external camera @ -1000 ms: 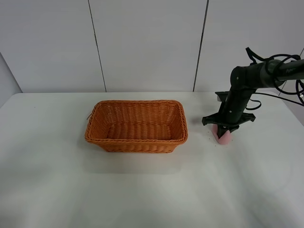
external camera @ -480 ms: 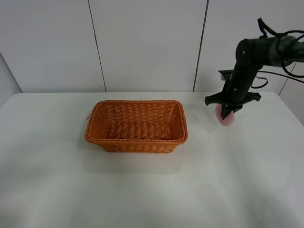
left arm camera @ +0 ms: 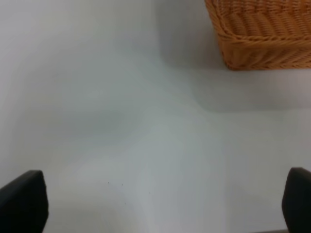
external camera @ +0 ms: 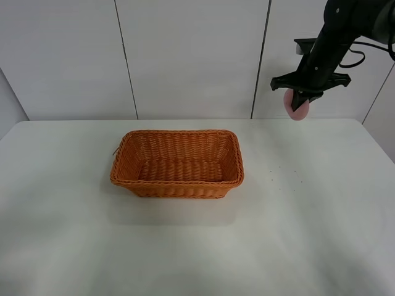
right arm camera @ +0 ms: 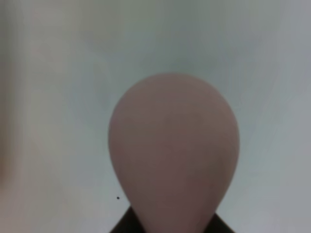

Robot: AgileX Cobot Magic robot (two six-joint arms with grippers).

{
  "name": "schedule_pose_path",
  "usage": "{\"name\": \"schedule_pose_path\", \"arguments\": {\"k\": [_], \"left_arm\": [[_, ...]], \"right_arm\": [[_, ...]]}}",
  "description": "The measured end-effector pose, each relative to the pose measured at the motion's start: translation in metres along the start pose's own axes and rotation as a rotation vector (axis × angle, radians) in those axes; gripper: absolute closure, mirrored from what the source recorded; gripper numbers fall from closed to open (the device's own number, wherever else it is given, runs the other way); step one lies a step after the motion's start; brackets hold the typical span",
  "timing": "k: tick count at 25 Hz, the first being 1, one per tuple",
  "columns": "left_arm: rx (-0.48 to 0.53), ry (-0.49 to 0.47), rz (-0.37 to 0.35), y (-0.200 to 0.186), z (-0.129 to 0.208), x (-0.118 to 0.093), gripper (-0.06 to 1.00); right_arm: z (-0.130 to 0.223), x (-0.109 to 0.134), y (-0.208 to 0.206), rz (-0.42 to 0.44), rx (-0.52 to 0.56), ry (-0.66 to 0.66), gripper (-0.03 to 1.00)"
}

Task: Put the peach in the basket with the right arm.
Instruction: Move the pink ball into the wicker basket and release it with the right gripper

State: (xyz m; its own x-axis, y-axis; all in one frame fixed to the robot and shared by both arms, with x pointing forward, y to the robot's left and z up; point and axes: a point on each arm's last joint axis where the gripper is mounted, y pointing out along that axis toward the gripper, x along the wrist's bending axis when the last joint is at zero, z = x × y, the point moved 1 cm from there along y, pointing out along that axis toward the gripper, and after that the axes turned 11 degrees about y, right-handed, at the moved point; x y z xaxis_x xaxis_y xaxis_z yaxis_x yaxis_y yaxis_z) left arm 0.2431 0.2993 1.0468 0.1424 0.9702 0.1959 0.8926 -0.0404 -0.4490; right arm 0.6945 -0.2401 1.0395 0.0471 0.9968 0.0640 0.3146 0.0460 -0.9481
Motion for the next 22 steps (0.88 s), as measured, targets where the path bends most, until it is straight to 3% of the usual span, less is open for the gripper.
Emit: {"name": "schedule_pose_path", "arguments": {"k": [7,16,22], "left_arm": [[0.0,0.0,0.0,0.0,0.0,0.0,-0.04],[0.0,0.0,0.0,0.0,0.0,0.0,-0.04],[0.0,0.0,0.0,0.0,0.0,0.0,-0.04]], "right_arm": [[0.008,0.034,-0.021,-0.031,-0.032,-0.073,0.96],[0.052,0.143,-0.03,-0.122,-0.016,-0.316,0.96],[0.078,0.196,-0.038,-0.194,-0.068,-0.432,0.96]]}}
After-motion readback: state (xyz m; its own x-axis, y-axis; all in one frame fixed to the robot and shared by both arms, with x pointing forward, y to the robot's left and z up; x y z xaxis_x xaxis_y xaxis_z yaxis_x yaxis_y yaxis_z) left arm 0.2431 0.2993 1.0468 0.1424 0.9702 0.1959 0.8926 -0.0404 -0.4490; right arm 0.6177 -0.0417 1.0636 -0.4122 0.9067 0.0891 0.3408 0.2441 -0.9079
